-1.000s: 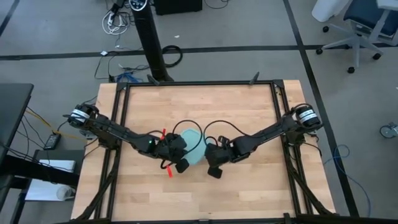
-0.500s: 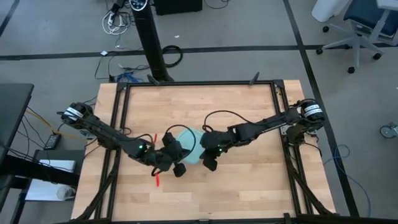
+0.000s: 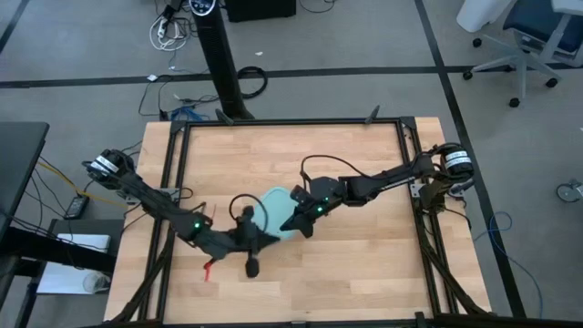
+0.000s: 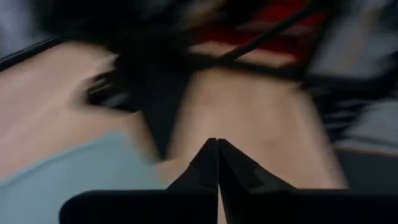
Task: Roll bandage
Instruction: Close the transparent tupperware
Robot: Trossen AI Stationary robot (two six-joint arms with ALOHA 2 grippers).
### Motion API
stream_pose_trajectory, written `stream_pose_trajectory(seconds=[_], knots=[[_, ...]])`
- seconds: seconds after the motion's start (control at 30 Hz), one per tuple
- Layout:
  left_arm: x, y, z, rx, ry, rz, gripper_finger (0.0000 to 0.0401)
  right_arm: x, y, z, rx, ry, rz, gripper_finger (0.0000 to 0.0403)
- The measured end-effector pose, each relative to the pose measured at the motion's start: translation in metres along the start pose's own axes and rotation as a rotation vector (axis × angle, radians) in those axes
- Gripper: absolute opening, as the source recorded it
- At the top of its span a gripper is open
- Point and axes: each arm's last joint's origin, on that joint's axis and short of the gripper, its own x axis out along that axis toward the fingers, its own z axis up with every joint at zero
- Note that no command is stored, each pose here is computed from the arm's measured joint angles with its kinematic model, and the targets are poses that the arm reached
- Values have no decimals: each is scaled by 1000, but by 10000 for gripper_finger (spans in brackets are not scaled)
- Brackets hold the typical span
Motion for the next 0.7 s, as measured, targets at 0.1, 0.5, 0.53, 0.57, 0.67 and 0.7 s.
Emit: stream_pose_trajectory(seconds=[0.1,0.5,0.53,0.57,0.67,0.7], knots=[[-3,-4,0,-19,-99,-199,5,-2,-4,6,23,2,19,4],[-4,46,-28,-15,-12,34,5,-6,4,20,127,-31,180,6],[-4,50,-30,-20,9,53,5,-5,2,19,139,-27,174,5],[-4,54,-35,-22,41,75,5,-3,0,19,151,-23,173,4],[-1,62,-41,-32,99,128,5,2,-6,14,169,2,221,2],[-1,63,-41,-39,99,144,5,2,-9,13,175,-7,246,2]])
